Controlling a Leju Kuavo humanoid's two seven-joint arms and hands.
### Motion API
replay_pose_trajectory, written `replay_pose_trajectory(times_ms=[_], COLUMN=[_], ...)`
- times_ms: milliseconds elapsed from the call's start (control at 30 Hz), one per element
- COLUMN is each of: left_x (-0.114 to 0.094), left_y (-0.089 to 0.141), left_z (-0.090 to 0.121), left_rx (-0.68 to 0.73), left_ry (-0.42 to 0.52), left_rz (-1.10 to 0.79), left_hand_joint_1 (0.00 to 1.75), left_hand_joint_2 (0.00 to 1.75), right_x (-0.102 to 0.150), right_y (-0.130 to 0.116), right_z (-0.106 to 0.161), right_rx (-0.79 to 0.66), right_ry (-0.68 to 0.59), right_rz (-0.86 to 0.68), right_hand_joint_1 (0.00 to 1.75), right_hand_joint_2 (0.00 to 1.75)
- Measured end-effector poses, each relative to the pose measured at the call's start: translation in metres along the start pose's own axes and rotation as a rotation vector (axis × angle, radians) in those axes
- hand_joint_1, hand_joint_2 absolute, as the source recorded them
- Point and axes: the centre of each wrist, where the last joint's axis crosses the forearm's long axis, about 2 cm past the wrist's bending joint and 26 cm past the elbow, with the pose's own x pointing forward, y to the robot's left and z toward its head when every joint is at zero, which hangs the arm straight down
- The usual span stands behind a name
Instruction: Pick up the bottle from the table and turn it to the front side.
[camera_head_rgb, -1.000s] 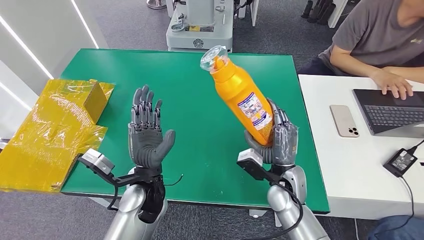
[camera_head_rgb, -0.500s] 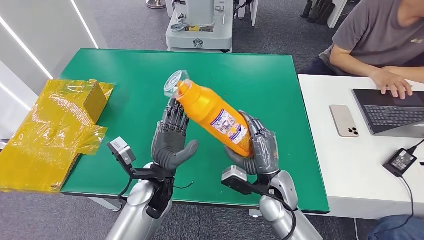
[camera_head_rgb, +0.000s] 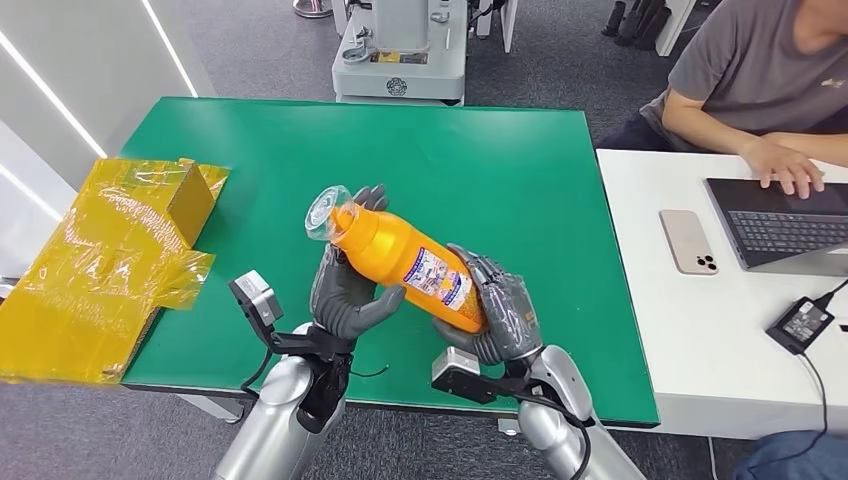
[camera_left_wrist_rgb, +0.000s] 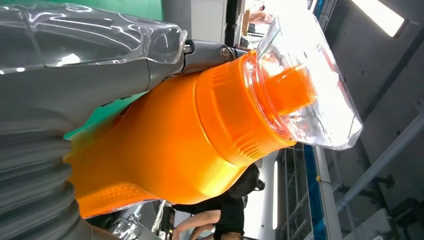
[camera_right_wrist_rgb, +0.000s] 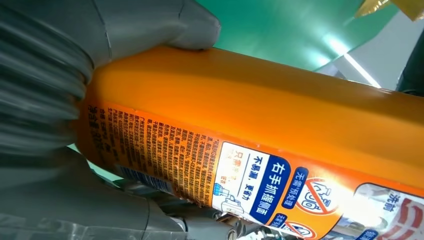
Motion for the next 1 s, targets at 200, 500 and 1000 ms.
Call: replay_pose_trajectory(times_ms=[200, 500, 1000], left_x=[-0.002, -0.003, -0.006], left_y=[0.003, 0.007, 0.009], left_z=[0.003, 0.005, 0.008], left_rx=[0.011, 0.025, 0.049], left_ry=[0.008, 0.013, 0.016], left_rz=[-0.001, -0.002, -0.037], left_hand_joint_1=[0.0, 0.0, 0.0], left_hand_joint_2=[1.75, 1.75, 1.75], right_x=[-0.003, -0.005, -0.011], right_y=[0.0, 0.004, 0.005], right_z=[-0.002, -0.002, 0.0], right_rx=[0.072, 0.207, 0.303], right_ry=[-0.011, -0.023, -0.005], right_rz=[-0.033, -0.065, -0.067], right_hand_joint_1=[1.75, 1.75, 1.75], right_hand_joint_2=[1.75, 1.75, 1.75])
